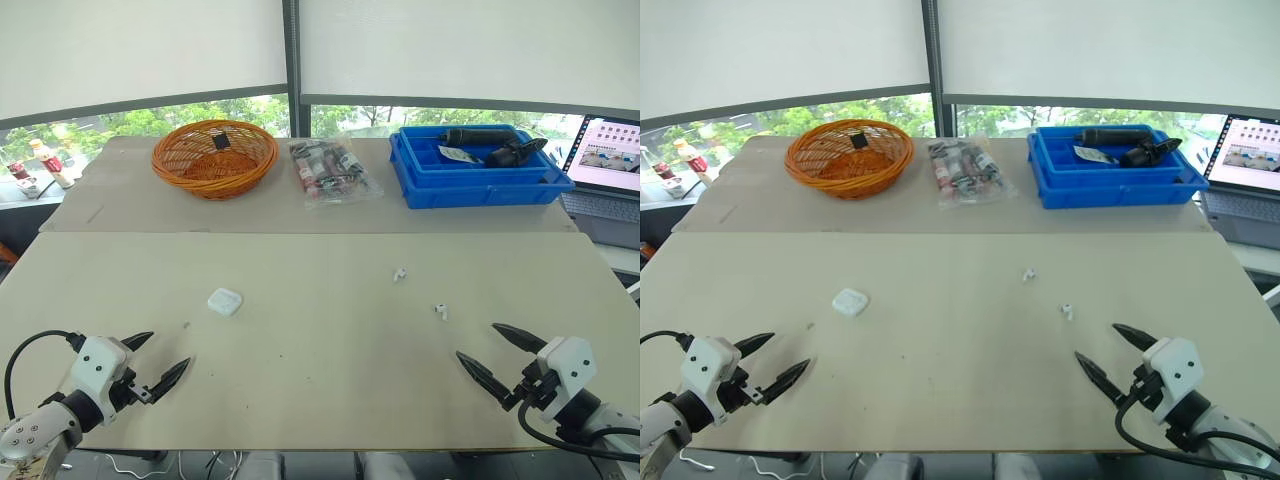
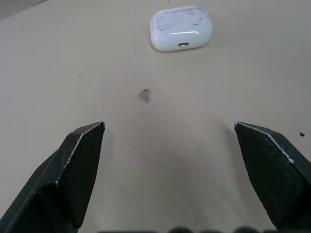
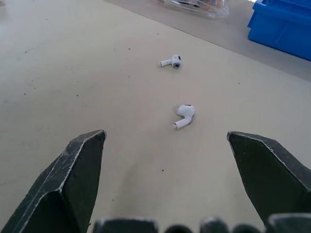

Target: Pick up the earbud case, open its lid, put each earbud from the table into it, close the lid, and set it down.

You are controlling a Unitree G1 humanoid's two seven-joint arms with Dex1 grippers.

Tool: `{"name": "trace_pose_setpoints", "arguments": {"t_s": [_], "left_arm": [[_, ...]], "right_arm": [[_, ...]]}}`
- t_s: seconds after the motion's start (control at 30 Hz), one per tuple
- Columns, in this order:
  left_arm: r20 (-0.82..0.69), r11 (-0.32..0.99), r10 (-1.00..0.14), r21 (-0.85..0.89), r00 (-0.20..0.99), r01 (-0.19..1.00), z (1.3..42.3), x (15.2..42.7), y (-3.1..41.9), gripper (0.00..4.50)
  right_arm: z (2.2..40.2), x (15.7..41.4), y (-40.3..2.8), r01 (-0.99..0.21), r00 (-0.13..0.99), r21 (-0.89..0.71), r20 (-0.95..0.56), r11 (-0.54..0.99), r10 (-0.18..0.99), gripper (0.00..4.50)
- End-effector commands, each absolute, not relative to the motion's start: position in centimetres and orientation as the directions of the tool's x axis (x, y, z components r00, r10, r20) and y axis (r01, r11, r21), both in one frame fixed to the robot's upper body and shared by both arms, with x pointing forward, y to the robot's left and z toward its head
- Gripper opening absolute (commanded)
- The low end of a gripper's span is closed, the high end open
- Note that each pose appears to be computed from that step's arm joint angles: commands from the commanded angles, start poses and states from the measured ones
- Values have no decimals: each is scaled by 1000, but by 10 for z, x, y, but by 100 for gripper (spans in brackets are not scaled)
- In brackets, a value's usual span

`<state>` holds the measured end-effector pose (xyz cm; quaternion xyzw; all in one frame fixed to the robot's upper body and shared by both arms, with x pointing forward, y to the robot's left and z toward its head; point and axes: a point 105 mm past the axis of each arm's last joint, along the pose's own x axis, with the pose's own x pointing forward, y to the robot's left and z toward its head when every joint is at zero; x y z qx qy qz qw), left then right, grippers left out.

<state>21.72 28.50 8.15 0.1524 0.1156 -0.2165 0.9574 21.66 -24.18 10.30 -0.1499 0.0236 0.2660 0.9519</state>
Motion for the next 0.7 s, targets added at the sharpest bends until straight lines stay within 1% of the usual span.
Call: {"name": "trace_pose_setpoints", "arguments": {"t_s": [0.03, 0.13, 0.23, 0.3, 0.47, 0.57, 0.63, 0.7], "left_arm": [[-236, 859, -390, 254, 890, 444, 92, 217, 283, 450], [-215, 861, -407, 236, 888, 451, 92, 217, 279, 450], [-221, 827, -470, 230, 855, 514, 91, 215, 272, 450], [-228, 826, -468, 230, 854, 514, 90, 215, 273, 450], [-184, 843, -447, 241, 875, 481, 95, 220, 279, 450], [-158, 833, -511, 153, 845, 532, 99, 214, 271, 450], [-163, 838, -505, 145, 848, 526, 97, 213, 270, 450], [-167, 860, -466, 146, 869, 489, 96, 217, 271, 450]], "right_arm": [[112, 217, -246, -505, 861, -304, -107, 808, 498, 441], [113, 216, -250, -492, 868, -325, -110, 808, 484, 441], [113, 216, -251, -485, 872, -329, -106, 811, 478, 441], [113, 215, -251, -484, 872, -328, -106, 811, 478, 441], [113, 214, -251, -483, 873, -328, -106, 811, 477, 441], [111, 213, -252, -482, 874, -327, -111, 813, 473, 441], [111, 213, -251, -482, 874, -327, -111, 813, 474, 441], [113, 213, -247, -497, 864, -330, -105, 803, 492, 441]]}}
